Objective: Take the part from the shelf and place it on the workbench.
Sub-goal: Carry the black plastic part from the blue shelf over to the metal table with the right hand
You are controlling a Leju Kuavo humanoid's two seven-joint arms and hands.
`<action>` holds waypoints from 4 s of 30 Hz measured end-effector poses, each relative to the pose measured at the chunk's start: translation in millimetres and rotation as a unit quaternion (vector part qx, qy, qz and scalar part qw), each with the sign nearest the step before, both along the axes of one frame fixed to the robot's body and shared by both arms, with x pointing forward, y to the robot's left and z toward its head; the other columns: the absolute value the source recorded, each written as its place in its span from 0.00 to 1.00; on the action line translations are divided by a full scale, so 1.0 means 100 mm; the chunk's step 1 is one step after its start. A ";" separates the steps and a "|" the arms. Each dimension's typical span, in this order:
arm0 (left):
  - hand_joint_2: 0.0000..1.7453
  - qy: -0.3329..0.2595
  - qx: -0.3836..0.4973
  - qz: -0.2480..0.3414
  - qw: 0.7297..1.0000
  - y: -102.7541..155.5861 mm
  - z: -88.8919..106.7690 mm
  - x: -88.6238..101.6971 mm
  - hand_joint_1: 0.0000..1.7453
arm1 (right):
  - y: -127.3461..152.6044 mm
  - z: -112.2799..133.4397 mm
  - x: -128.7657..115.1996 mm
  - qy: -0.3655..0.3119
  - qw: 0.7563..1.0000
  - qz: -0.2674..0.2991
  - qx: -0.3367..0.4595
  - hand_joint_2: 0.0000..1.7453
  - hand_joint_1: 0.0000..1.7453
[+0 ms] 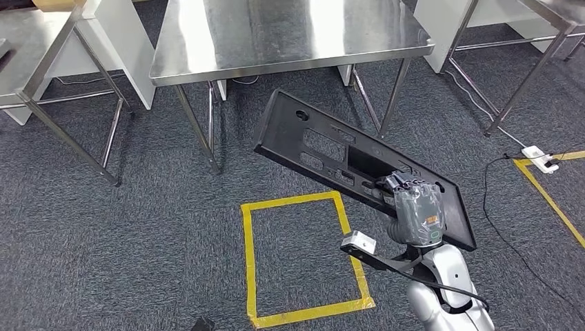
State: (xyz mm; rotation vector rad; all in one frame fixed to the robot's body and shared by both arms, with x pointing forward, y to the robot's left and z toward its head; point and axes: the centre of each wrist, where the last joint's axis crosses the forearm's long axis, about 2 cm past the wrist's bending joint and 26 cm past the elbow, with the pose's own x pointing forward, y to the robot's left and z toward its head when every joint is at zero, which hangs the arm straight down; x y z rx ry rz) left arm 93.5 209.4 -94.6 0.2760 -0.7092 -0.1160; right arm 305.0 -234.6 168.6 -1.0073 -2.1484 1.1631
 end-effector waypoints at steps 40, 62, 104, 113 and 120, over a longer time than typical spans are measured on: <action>1.00 0.000 0.006 0.002 1.000 0.03 0.00 0.03 0.00 | 0.01 -0.04 -0.04 0.005 1.000 -0.002 0.003 1.00 0.86; 1.00 0.002 0.007 0.007 1.000 0.01 0.01 0.03 0.00 | 0.04 -0.06 -0.06 0.009 1.000 -0.002 0.005 1.00 0.86; 1.00 -0.004 0.029 0.033 0.999 0.18 -0.02 -0.01 0.00 | 0.19 0.02 0.18 0.015 0.999 0.014 0.026 1.00 0.86; 1.00 -0.001 0.028 0.036 0.999 0.15 -0.03 -0.05 0.00 | 0.17 -0.05 0.14 0.023 0.999 0.012 0.025 1.00 0.86; 1.00 -0.002 0.029 0.039 0.999 0.13 -0.02 -0.05 0.00 | 0.18 0.00 0.17 0.017 0.999 0.013 0.025 1.00 0.86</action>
